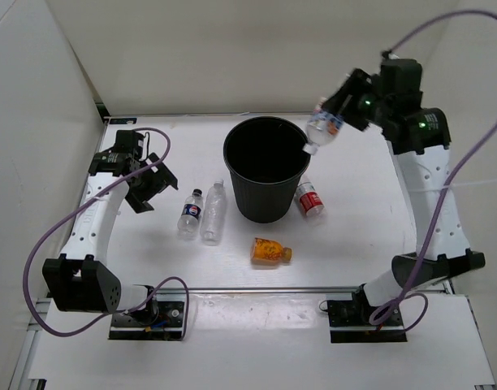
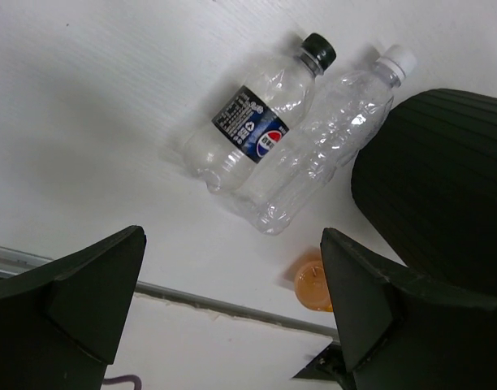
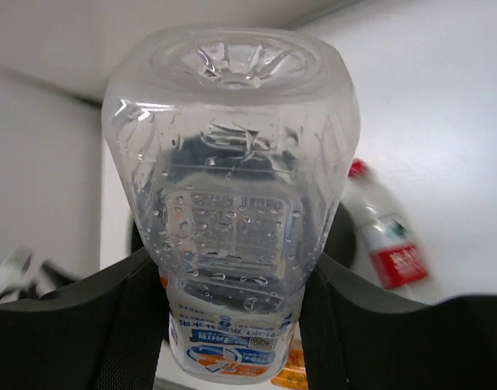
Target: Put the plastic bottles in the bin
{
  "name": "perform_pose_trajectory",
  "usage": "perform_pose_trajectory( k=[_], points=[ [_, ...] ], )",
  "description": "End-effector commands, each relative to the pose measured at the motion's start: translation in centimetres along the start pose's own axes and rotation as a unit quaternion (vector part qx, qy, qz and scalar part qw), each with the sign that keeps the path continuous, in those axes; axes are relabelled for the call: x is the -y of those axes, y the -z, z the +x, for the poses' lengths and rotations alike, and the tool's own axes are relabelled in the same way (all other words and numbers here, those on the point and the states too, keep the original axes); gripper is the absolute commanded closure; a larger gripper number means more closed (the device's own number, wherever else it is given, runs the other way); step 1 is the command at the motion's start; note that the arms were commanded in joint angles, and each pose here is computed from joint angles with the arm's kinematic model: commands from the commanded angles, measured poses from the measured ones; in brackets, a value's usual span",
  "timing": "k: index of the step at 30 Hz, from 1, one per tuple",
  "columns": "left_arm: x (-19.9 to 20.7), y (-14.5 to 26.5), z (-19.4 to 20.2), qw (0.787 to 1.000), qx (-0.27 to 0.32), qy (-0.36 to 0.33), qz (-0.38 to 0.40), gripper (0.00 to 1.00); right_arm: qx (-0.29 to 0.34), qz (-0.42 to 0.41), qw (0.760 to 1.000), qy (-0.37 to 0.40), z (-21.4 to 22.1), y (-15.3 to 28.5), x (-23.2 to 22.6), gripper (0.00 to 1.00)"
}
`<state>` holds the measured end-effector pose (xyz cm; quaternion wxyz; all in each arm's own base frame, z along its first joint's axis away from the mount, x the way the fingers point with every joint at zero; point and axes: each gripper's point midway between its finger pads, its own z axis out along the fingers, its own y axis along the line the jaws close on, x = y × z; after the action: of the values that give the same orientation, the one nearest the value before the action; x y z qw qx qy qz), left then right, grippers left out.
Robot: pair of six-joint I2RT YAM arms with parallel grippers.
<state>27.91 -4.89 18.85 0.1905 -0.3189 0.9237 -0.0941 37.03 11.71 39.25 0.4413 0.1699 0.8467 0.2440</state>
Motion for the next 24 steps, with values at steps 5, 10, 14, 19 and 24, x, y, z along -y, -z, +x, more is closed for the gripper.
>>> perform_pose_trajectory(
  k=[5, 10, 14, 19, 24],
  points=[
    [0.6, -2.2, -0.4, 1.000, 0.013, -0.018, -0.002, 0.00, -0.015, -0.099, 0.976, 0.196, 4.8, -3.5, -11.2, 0.38],
    [1.2, -3.0, 0.2, 0.999, 0.002, -0.031, -0.004, 0.00, 0.001, -0.046, 0.982, 0.181, 4.6, -2.4, -9.4, 0.00],
    [1.4, -2.6, 0.0, 0.999, 0.005, -0.036, -0.001, 0.00, 0.064, 0.052, 0.994, 0.065, -0.5, -1.9, -0.6, 0.00],
    [1.0, -2.8, 0.5, 0.999, -0.006, -0.051, -0.004, 0.00, -0.005, 0.078, 0.997, -0.013, 1.4, -5.5, 7.5, 0.00],
    [0.6, -3.1, 1.3, 0.998, -0.023, -0.051, -0.007, 0.00, -0.164, 0.062, 0.983, 0.048, 9.3, -12.8, 12.4, 0.11]
  ],
)
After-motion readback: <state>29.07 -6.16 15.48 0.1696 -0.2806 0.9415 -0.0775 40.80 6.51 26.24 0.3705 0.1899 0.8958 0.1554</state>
